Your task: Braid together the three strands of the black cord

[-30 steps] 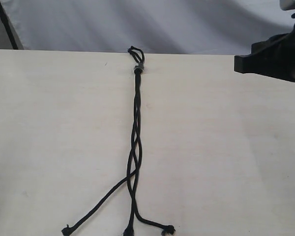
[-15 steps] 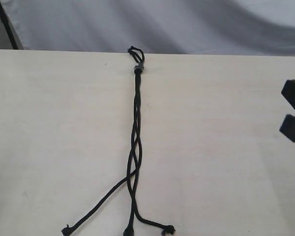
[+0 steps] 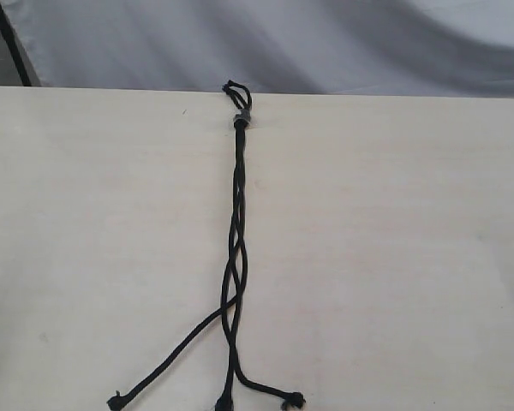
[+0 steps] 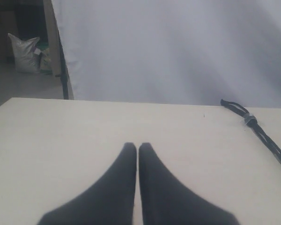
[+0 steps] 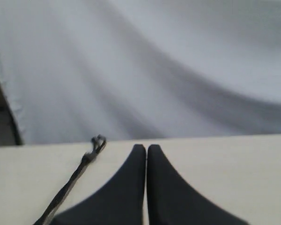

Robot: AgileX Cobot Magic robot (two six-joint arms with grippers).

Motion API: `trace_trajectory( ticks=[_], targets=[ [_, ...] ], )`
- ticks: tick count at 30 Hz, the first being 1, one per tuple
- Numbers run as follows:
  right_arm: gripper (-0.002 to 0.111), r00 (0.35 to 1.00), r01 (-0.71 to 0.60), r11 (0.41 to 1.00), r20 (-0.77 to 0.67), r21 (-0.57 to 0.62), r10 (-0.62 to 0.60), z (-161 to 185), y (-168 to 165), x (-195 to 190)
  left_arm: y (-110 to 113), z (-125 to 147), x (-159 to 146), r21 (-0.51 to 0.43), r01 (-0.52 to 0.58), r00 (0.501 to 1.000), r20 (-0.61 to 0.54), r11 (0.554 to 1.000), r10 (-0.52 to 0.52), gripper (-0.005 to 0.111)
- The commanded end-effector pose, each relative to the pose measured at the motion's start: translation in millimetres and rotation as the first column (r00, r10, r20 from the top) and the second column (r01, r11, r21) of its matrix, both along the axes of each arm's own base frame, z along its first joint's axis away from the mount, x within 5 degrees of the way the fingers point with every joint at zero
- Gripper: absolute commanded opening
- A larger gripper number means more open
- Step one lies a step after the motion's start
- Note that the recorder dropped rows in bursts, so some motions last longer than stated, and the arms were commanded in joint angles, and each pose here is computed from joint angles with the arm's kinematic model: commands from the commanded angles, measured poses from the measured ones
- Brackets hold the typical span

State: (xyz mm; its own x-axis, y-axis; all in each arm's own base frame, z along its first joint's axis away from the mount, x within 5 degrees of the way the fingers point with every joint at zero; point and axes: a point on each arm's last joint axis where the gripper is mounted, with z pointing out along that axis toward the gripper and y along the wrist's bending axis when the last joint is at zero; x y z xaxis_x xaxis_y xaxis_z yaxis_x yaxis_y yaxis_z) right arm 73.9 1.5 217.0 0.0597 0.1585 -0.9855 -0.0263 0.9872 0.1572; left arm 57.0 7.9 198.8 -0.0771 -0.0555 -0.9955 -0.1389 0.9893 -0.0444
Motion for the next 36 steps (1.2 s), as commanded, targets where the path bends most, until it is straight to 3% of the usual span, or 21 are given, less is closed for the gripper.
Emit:
trace_trajectory(
  ticks=[1, 3, 9, 13, 36],
  targets=[
    [0.002, 0.978, 0.158, 0.987, 0.142, -0.001, -0.156, 8.6, -9.4, -15.2, -0.4, -0.7, -0.3, -0.002, 0.005, 1.0, 0.001, 1.0, -0.005, 0.003],
    [0.002, 0.977, 0.172, 0.985, 0.129, -0.001, -0.171, 5.7, -9.7, -19.7, -0.4, -0.7, -0.3, -0.002, 0.005, 1.0, 0.001, 1.0, -0.005, 0.003],
    [0.002, 0.969, 0.179, 0.983, -0.168, -0.029, -0.181, -21.4, -11.4, -18.8, -0.4, -0.7, -0.3, -0.002, 0.005, 1.0, 0.001, 1.0, -0.005, 0.003],
    [0.002, 0.984, 0.065, 0.996, -0.163, -0.061, -0.074, -21.0, -5.2, -18.0, -0.4, -0.7, -0.3, -0.002, 0.005, 1.0, 0.001, 1.0, -0.005, 0.003],
    [0.002, 0.985, 0.028, 0.997, -0.168, -0.072, -0.039, -21.5, -2.1, -18.0, -0.4, -0.7, -0.3, -0.002, 0.005, 1.0, 0.001, 1.0, -0.005, 0.003]
  ],
)
